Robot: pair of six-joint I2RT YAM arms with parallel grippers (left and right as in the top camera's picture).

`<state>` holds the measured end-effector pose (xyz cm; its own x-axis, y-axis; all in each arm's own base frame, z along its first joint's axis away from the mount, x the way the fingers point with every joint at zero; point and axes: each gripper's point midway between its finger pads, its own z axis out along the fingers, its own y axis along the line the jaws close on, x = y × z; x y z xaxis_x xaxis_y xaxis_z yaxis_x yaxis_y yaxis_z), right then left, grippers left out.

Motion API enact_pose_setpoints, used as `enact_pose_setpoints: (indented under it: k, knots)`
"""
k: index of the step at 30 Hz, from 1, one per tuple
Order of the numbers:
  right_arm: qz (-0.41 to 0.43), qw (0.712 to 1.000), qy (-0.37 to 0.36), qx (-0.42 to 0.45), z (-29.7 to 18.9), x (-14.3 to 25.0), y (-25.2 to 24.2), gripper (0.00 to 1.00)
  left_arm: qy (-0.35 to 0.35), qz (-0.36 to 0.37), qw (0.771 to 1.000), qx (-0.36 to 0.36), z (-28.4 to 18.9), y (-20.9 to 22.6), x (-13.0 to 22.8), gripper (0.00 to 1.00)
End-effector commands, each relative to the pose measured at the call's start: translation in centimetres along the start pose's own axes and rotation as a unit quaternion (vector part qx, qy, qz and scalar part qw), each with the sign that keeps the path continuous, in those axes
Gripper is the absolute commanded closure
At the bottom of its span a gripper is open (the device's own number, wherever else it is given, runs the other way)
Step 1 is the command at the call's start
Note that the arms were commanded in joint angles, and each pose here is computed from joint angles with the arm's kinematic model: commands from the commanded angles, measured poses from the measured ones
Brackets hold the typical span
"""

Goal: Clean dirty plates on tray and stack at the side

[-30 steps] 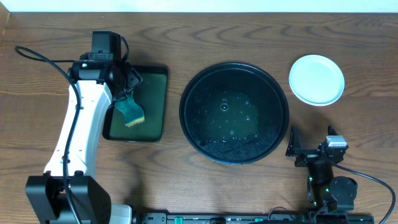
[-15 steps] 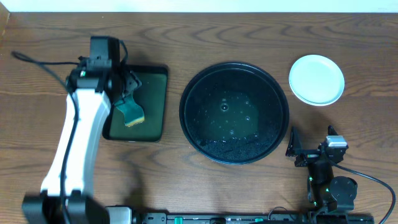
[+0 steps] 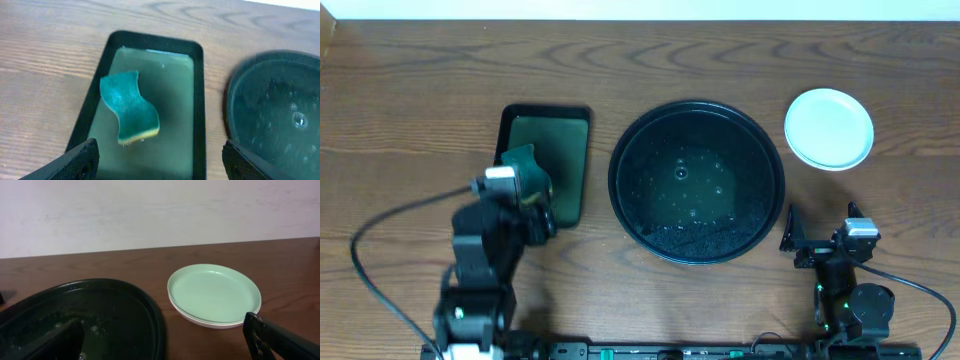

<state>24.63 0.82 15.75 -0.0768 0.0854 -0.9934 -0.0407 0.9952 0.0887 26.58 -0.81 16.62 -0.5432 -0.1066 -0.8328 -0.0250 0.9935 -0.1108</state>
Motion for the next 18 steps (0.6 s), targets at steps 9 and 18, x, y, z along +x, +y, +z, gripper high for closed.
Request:
enact_pose_setpoints:
  k: [9, 18]
  knots:
    - [-0.009, 1.0, -0.001, -0.003, 0.0, 0.0, 0.2, 0.01, -0.113, 0.044, 0.992, 0.022, -1.0, -0.2, 2.6, 0.21]
    - [-0.009, 1.0, -0.001, -0.003, 0.0, 0.0, 0.2, 0.01, -0.23, 0.049, 0.972, 0.031, -0.9, -0.4, 1.3, 0.21]
